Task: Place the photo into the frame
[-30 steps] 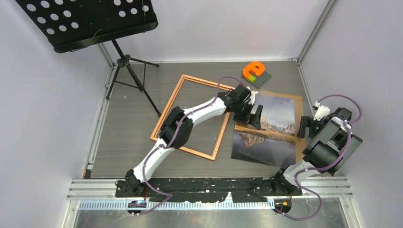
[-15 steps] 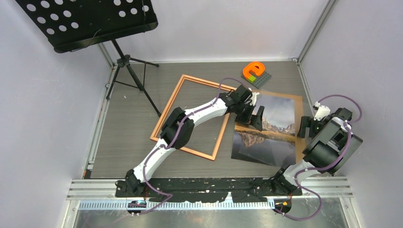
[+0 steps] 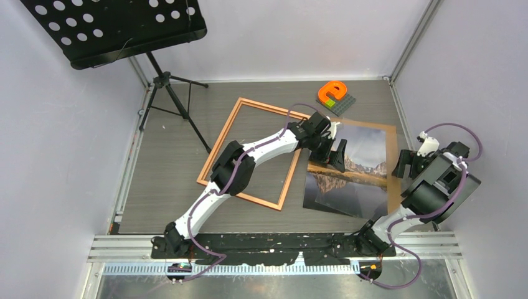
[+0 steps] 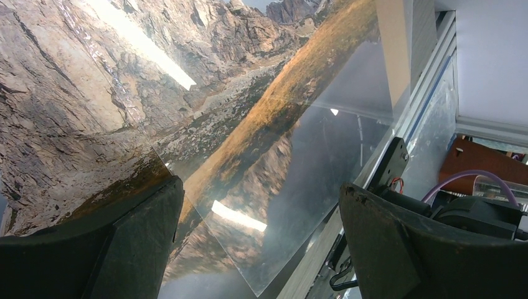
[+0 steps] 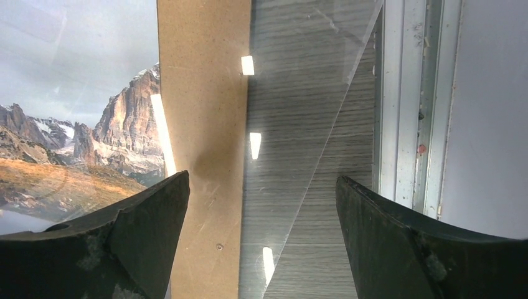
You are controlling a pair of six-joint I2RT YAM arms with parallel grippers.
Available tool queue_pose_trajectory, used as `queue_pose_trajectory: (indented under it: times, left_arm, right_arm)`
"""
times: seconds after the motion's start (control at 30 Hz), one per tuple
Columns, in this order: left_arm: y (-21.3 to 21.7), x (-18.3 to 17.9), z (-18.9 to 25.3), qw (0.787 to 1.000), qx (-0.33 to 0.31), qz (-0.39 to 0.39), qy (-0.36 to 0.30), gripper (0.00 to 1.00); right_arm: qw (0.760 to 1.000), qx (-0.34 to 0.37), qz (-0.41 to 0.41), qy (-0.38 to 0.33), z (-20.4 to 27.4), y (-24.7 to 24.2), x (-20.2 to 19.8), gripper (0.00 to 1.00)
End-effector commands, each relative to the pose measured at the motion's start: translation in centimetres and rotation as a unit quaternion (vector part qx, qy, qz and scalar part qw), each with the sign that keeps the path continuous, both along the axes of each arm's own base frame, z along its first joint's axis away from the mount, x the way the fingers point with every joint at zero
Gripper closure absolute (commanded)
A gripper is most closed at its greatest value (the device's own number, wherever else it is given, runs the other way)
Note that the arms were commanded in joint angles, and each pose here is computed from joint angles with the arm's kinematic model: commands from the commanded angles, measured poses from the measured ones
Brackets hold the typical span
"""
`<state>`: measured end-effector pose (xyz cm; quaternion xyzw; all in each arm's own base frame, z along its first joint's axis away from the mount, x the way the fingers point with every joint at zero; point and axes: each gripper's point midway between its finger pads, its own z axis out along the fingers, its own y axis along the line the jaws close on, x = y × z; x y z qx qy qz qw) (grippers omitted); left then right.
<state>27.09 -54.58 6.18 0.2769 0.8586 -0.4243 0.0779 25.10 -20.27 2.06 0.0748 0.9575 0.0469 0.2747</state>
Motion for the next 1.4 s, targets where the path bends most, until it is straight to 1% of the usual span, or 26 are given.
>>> queue_pose_trajectory:
  times: [0.0, 0.33, 0.53, 0.7, 1.17, 1.37]
  left_arm:
    - [-0.1, -1.1, -1.6, 1.0, 0.013, -0.012, 0.014, 0.01]
    - [0.0, -1.2, -2.2, 1.0, 0.016, -0.015, 0.02, 0.01]
    - [0.0, -1.4, -2.4, 0.999, 0.015, -0.018, 0.022, 0.01]
    - [0.0, -1.4, -2.4, 0.999, 0.014, -0.02, 0.021, 0.01]
    - [0.2, -1.5, -2.5, 0.999, 0.014, -0.037, 0.01, 0.01]
    - [0.0, -1.4, -1.9, 0.999, 0.007, -0.045, 0.002, 0.01]
  right_arm:
    - [0.996, 0.08, 0.005, 0.023, -1.8, 2.9, -1.1, 0.07]
    - [0.993, 0.114, 0.03, 0.023, -2.1, 3.9, -1.1, 0.08]
    - [0.985, 0.163, 0.054, 0.033, -2.5, 4.9, -1.1, 0.08]
    - [0.981, 0.184, 0.055, 0.025, -2.3, 4.7, -1.1, 0.1]
    - [0.972, 0.219, 0.085, -0.033, 2.5, 5.6, -0.6, 0.13]
    - [0.963, 0.245, 0.094, -0.054, 4.9, 6.9, -0.7, 0.16]
